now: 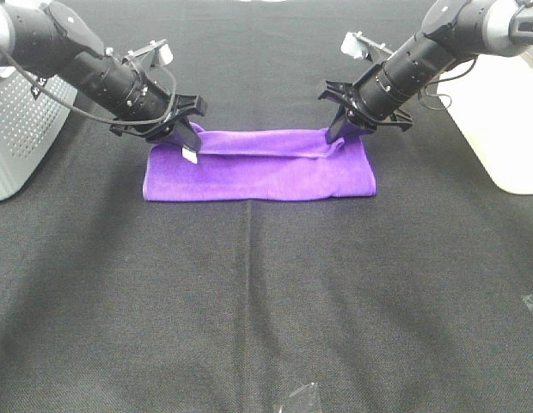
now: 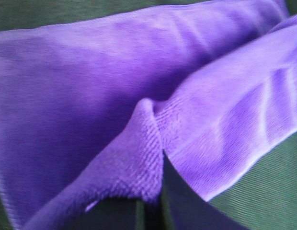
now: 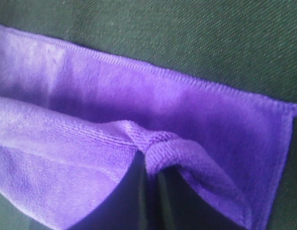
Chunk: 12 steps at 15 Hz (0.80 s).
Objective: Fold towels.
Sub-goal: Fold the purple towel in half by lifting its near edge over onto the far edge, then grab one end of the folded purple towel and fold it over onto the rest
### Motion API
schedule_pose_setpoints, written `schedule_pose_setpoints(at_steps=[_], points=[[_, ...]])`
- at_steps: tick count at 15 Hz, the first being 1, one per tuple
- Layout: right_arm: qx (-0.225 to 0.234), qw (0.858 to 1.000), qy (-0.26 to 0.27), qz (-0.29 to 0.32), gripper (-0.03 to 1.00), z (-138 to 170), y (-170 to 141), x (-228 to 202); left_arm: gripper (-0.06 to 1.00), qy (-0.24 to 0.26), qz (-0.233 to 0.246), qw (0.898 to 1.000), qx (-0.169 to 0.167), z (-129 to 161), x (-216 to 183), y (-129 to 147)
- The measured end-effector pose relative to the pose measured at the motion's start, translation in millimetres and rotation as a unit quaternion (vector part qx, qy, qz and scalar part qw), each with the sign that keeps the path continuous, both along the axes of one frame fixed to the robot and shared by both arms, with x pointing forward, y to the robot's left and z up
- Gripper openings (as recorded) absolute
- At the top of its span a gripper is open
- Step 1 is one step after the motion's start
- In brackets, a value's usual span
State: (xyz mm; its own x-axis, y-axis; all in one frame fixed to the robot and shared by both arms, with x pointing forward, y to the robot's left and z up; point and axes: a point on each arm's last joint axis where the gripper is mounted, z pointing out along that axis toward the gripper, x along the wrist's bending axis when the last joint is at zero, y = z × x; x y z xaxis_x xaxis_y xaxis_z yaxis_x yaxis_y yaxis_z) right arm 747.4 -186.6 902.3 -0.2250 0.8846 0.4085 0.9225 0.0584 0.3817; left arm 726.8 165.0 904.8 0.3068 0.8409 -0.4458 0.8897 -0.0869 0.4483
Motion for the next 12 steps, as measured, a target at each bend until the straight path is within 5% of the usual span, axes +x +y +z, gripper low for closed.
schedule_pose_setpoints(at_steps=[2,7,10,12], points=[[0.0,1.0,-0.006,-0.004,0.1,0,0,1,0.05,0.0,0.003,1.0,0.001,-3,1,0],[-0.03,0.999,0.012,0.028,0.76,5,-3,-5,0.89,-0.014,-0.034,0.999,0.03,15,2,2],[-0.118,0.99,-0.01,0.078,0.82,62,-16,-17,0.98,-0.001,-0.099,0.994,0.051,62,-6,6],[-0.158,0.985,-0.014,0.069,0.83,102,-26,-29,0.99,0.021,-0.085,0.995,0.055,80,-6,15]])
